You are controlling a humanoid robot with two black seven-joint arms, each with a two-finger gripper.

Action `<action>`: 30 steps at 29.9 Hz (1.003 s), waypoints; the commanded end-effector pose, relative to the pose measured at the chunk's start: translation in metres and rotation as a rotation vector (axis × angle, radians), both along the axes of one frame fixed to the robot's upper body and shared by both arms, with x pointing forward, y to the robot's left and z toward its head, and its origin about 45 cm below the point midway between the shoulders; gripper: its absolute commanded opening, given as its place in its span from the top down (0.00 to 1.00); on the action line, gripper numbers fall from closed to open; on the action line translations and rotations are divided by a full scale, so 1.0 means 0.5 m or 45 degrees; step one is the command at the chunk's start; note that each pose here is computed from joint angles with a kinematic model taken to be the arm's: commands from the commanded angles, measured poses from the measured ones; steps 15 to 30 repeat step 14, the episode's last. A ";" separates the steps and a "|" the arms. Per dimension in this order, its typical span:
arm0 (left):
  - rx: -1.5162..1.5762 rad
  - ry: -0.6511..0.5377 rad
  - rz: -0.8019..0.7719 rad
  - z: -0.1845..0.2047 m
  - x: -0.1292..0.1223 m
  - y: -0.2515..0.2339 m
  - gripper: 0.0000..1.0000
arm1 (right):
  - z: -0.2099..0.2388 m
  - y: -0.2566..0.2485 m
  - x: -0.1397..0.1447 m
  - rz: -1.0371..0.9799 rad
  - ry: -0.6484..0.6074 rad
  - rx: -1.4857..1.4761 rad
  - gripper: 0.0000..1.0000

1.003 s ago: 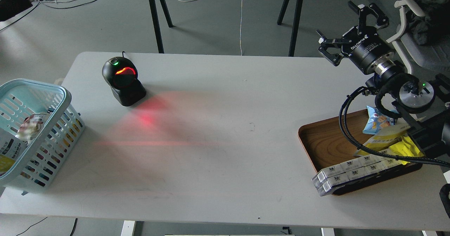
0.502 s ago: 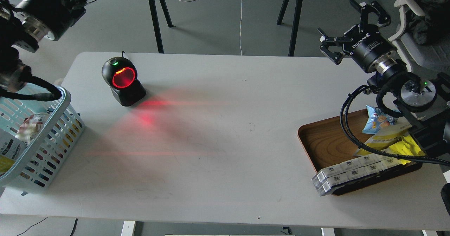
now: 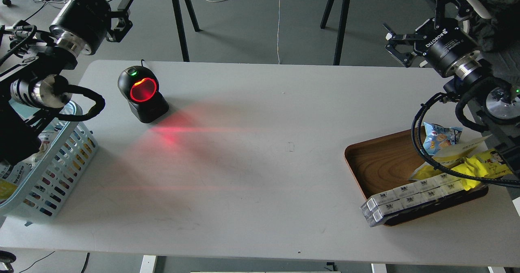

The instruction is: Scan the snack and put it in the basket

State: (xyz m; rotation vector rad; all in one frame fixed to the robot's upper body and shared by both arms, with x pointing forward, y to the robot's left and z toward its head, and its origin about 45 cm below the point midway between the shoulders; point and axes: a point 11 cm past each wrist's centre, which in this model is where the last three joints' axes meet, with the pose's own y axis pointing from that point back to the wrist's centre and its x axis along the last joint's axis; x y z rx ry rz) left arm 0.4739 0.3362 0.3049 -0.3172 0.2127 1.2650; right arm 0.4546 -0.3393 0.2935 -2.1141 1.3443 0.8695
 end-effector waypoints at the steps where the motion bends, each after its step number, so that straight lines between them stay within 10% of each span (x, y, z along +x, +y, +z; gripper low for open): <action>1: -0.077 0.047 -0.023 -0.033 0.009 -0.026 0.00 | -0.006 -0.018 -0.006 -0.027 0.011 0.001 0.01; 30: -0.205 0.066 -0.054 -0.044 0.019 -0.074 0.00 | -0.028 -0.023 -0.005 -0.071 0.069 -0.004 0.01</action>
